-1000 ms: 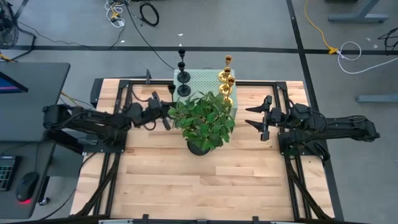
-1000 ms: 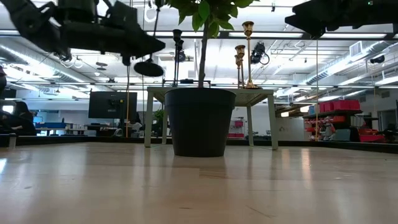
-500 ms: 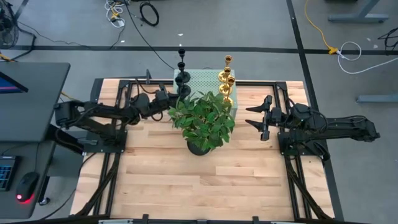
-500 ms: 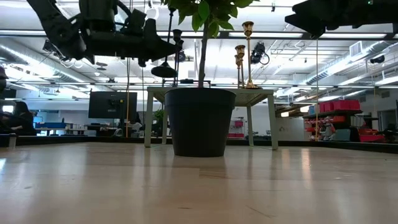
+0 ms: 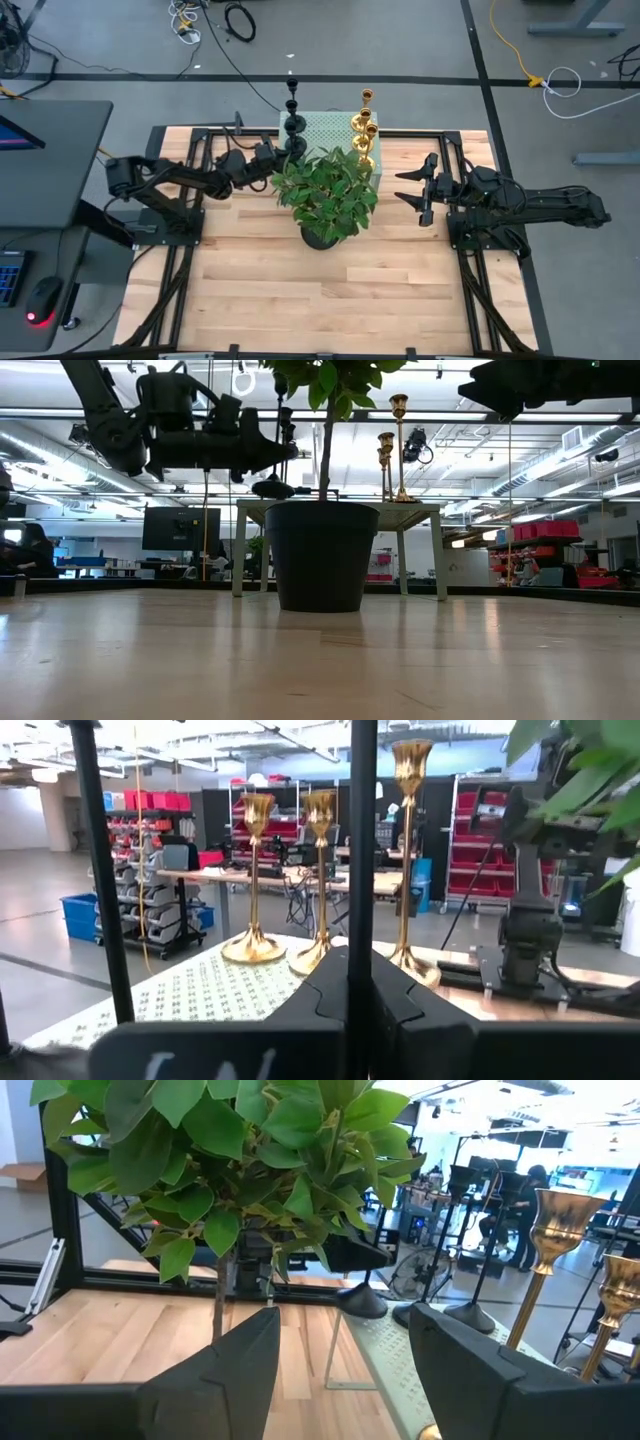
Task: Pick & Place candle stick holders
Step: Put the black candle holder on the shelf aligned with the other black candle holders
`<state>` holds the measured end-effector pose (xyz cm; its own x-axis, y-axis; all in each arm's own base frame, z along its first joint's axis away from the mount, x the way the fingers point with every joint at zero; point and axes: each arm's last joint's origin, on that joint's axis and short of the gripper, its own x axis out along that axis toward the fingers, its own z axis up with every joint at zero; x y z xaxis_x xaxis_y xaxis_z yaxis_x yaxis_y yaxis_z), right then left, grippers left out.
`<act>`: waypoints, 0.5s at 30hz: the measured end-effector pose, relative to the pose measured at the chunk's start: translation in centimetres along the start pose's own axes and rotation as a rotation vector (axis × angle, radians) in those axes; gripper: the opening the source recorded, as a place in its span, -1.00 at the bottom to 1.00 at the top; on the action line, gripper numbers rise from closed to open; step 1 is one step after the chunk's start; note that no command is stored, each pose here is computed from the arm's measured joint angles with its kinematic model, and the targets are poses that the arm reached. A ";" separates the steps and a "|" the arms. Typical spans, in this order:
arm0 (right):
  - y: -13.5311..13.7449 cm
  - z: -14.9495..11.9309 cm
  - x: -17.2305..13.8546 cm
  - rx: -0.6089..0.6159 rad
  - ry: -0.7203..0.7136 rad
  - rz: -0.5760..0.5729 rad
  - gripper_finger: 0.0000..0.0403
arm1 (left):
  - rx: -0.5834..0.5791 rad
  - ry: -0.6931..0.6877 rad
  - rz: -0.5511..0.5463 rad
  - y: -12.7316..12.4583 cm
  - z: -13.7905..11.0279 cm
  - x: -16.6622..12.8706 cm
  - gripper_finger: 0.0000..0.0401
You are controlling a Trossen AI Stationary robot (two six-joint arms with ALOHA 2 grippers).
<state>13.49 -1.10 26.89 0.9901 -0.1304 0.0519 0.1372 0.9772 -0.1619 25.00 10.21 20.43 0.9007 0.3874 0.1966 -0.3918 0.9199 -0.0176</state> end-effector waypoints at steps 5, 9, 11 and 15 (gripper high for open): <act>0.0 0.0 0.0 0.000 0.000 0.000 0.11 | 0.004 0.002 0.000 0.4 -0.2 0.1 -0.97; 0.0 0.0 0.0 0.000 -0.001 0.000 0.11 | 0.012 -0.003 0.003 0.7 -0.2 0.1 -0.95; 0.0 0.0 0.0 0.000 -0.001 0.000 0.11 | 0.014 -0.001 0.001 0.9 -0.2 0.1 -0.97; 0.0 0.0 0.0 0.000 -0.001 0.000 0.11 | 0.018 -0.001 -0.004 1.1 -0.2 0.1 -0.96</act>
<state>13.49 -1.10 26.91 0.9900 -0.1304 0.0532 0.1374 0.9771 -0.1622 24.67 11.21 20.24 0.9021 0.3837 0.1972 -0.3917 0.9201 0.0014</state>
